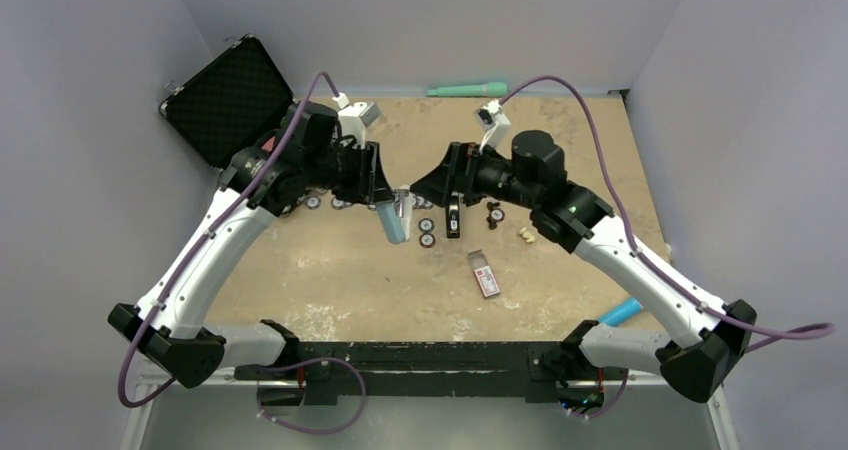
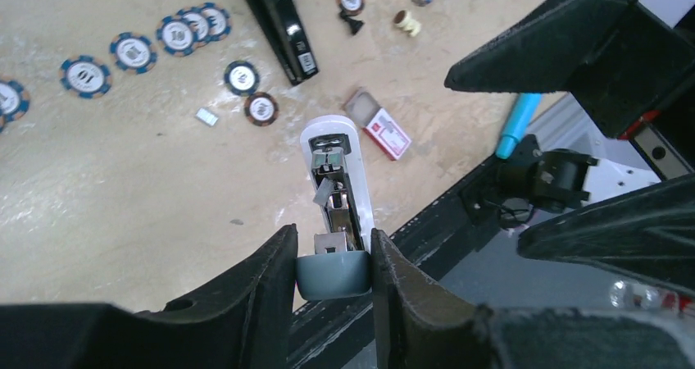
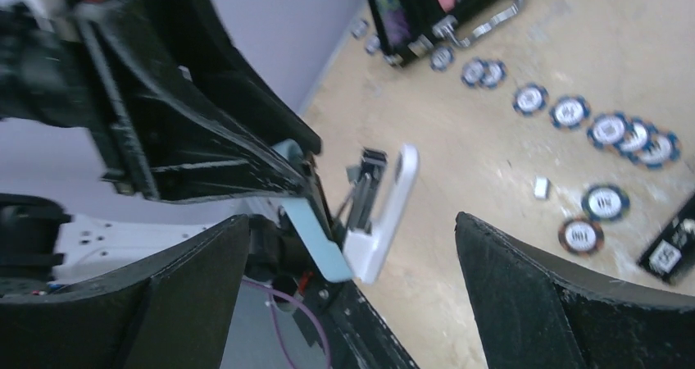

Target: Unload the staples from the stapler

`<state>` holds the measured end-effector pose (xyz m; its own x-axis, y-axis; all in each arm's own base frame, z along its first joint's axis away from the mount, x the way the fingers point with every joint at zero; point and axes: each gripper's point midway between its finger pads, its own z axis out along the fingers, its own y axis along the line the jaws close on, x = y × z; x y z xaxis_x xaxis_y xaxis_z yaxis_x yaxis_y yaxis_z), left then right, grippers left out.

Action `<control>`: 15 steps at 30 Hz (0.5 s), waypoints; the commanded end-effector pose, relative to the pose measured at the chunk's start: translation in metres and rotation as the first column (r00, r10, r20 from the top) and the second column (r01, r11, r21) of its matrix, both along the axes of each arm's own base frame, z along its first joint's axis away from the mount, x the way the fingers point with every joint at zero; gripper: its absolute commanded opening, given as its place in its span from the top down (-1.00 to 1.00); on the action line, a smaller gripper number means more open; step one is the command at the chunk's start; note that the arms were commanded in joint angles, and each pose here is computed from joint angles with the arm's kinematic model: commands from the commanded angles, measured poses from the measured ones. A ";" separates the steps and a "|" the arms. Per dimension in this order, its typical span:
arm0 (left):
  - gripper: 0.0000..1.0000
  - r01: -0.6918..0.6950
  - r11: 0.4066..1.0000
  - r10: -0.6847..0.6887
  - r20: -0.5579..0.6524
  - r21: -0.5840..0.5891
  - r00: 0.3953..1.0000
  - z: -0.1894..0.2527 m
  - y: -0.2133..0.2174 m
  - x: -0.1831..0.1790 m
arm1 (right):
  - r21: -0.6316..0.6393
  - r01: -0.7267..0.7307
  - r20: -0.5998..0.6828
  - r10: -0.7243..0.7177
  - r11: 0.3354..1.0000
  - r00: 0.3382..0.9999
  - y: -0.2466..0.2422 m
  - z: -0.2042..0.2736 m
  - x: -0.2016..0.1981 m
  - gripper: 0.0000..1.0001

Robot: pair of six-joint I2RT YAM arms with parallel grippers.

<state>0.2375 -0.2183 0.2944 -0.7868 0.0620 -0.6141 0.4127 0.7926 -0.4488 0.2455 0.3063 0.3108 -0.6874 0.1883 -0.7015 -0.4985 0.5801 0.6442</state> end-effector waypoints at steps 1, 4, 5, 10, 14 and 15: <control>1.00 0.159 0.973 -0.143 0.104 -0.168 0.984 0.057 -0.021 -0.016 | 0.199 -0.187 0.196 0.147 0.962 0.969 -0.003 0.067 -0.017 -0.97; 1.00 0.211 0.949 -0.184 0.134 -0.233 0.974 0.078 -0.030 -0.022 | 0.271 -0.265 0.242 0.201 0.926 0.949 -0.012 0.078 -0.027 -0.97; 1.00 0.228 0.940 -0.195 0.147 -0.255 0.970 0.088 -0.032 -0.025 | 0.281 -0.270 0.246 0.203 0.921 0.948 -0.014 0.079 -0.029 -0.97; 1.00 0.262 0.909 -0.216 0.173 -0.323 0.961 0.119 -0.039 -0.028 | 0.302 -0.318 0.258 0.244 0.899 0.935 -0.014 0.079 -0.038 -0.97; 1.00 0.271 0.901 -0.230 0.159 -0.338 0.960 0.130 -0.043 -0.028 | 0.363 -0.362 0.302 0.259 0.859 0.918 -0.016 0.091 -0.050 -0.97; 1.00 0.271 0.901 -0.230 0.156 -0.340 0.961 0.132 -0.043 -0.028 | 0.371 -0.365 0.303 0.260 0.854 0.917 -0.016 0.091 -0.051 -0.97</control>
